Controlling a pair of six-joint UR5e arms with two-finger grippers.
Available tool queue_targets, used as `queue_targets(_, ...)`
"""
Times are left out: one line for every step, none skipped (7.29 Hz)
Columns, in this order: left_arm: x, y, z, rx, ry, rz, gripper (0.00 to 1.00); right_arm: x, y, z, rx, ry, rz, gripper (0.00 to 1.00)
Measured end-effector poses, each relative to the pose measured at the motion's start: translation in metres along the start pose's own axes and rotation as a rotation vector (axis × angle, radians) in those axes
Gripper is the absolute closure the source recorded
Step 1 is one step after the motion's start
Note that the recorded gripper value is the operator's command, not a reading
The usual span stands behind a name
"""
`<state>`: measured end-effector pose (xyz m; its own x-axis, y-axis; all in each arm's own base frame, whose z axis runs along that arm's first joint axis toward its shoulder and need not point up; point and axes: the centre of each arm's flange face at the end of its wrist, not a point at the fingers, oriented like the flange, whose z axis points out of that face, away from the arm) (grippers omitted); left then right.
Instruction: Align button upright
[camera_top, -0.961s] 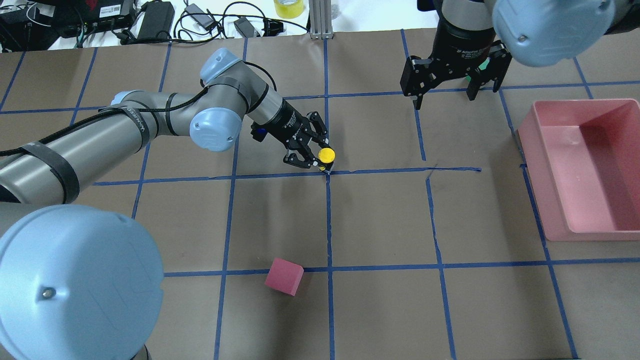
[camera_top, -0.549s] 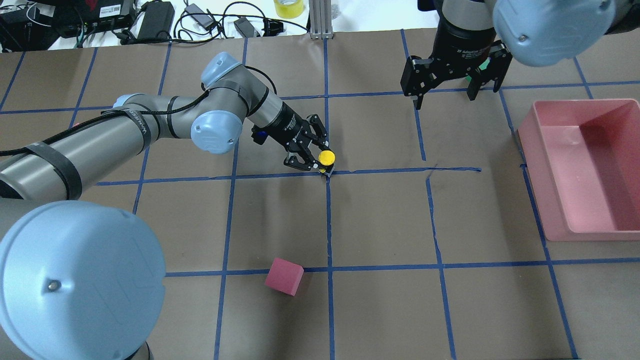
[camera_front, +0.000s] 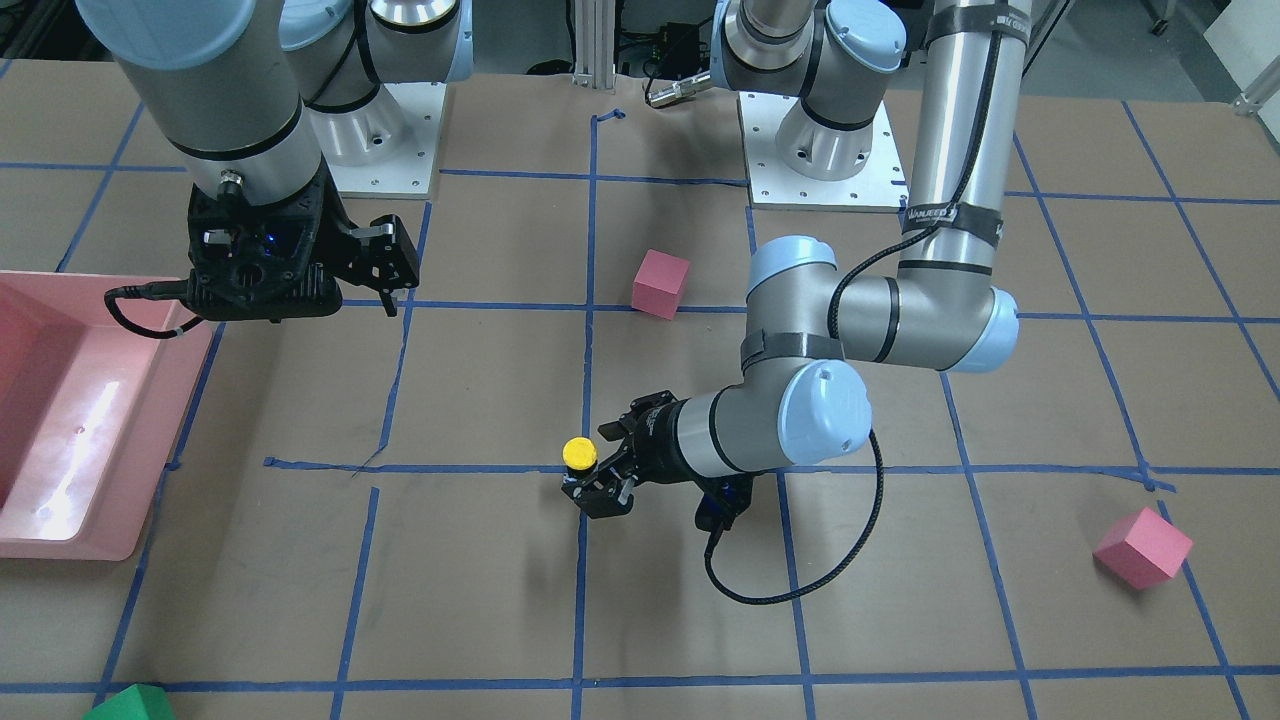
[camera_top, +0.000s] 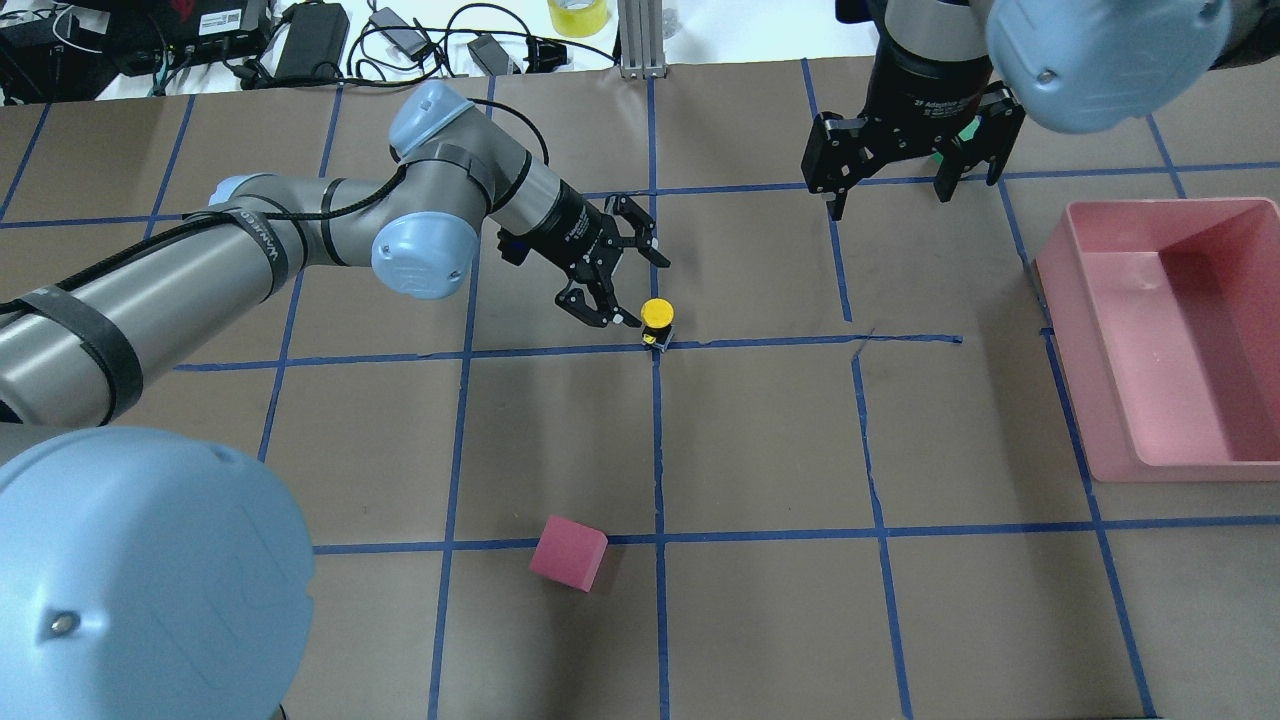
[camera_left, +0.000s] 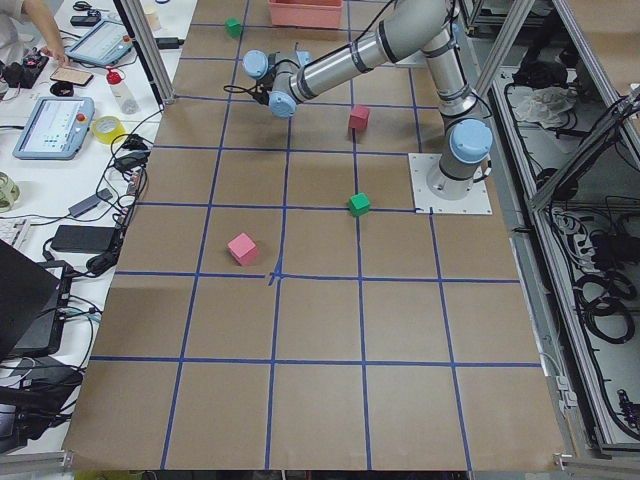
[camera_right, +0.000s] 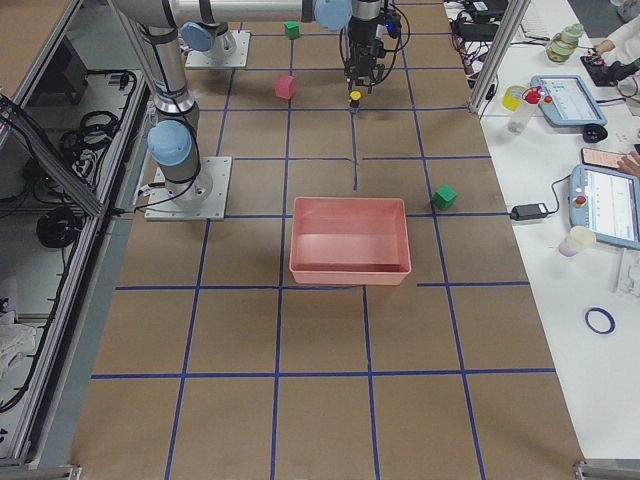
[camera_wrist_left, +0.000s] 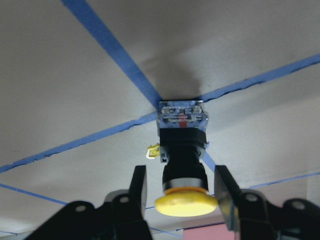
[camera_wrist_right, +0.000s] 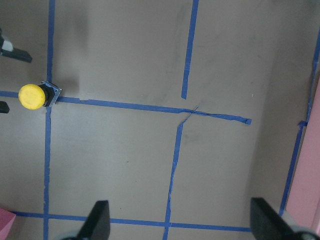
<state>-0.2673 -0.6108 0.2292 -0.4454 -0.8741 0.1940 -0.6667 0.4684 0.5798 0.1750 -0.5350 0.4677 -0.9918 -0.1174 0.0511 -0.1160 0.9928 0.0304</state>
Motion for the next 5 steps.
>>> queue_targets(0.006, 0.017, -0.026, 0.064, 0.027, 0.044, 0.00, 0.000, 0.001, 0.000, -0.004, 0.001, 0.003, 0.00)
queue_targets(0.008, 0.045, -0.059, 0.112, 0.047, 0.093, 0.00, 0.000, 0.002, 0.001, -0.012, 0.003, 0.023, 0.00)
queue_targets(0.004, 0.078, -0.097, 0.150, 0.051, 0.136, 0.00, 0.000, 0.005, -0.001, -0.021, 0.005, 0.081, 0.00)
queue_targets(-0.006, 0.112, -0.134, 0.176, 0.041, 0.161, 0.00, 0.000, 0.009, -0.004, -0.026, 0.006, 0.137, 0.00)
queue_targets(-0.020, 0.142, -0.165, 0.209, 0.025, 0.189, 0.00, 0.000, 0.015, -0.009, -0.027, 0.006, 0.161, 0.00)
